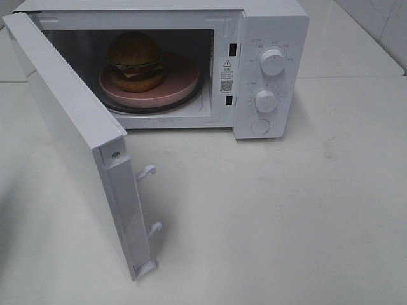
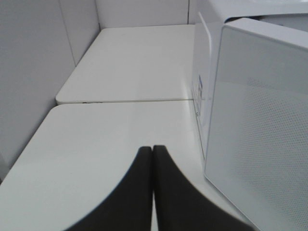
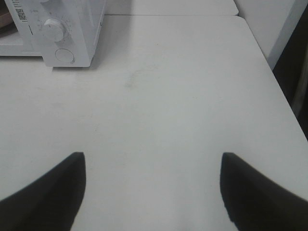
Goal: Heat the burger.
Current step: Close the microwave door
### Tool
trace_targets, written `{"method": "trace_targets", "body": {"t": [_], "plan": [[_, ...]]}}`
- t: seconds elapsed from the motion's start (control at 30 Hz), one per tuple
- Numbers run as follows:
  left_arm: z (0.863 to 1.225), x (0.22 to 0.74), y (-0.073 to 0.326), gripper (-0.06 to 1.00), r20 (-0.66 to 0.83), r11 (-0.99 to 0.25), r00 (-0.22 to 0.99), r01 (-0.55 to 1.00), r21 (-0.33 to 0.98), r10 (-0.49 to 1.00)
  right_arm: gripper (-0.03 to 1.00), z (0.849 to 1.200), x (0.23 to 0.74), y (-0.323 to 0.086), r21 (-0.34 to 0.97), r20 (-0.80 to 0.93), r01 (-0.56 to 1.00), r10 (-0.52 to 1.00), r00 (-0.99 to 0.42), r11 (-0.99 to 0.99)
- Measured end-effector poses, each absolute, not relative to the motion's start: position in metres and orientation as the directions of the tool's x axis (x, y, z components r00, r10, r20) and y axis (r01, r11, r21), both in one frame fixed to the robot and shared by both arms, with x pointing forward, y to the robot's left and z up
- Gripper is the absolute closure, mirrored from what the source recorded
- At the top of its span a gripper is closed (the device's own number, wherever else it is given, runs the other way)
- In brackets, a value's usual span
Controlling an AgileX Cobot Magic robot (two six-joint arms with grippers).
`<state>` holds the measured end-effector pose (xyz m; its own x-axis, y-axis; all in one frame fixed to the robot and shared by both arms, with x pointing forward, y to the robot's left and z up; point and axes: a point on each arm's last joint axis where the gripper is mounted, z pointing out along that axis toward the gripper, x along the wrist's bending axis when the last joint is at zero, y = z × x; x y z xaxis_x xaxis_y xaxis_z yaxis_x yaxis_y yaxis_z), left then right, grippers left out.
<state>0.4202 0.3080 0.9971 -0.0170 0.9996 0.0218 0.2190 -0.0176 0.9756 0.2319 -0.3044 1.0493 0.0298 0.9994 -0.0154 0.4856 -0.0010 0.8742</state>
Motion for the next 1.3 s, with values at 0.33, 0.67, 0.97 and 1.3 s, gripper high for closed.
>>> {"method": "trace_targets", "body": {"t": [0.33,0.67,0.97,1.3], "plan": [[0.979,0.436,0.298,0.94,0.005,-0.025,0.082,0.244,0.969,0.997,0.21,1.049,0.232,-0.304,0.874,-0.015,0.486,0.999,0.03,-0.001],[0.957,0.448,0.266,0.94,-0.02,-0.048,0.239,0.273,0.961,0.971,0.21,1.049,0.232,-0.304,0.874,-0.015,0.486,0.999,0.03,-0.001],[0.946,0.456,0.247,0.94,-0.052,-0.038,0.294,0.293,0.955,0.954,0.21,1.049,0.232,-0.304,0.874,-0.015,0.486,0.999,0.03,-0.001],[0.953,0.475,0.222,0.94,-0.088,-0.002,0.323,0.27,0.963,0.942,0.21,1.049,0.232,-0.304,0.874,-0.015,0.486,0.999,0.03,-0.001]]}}
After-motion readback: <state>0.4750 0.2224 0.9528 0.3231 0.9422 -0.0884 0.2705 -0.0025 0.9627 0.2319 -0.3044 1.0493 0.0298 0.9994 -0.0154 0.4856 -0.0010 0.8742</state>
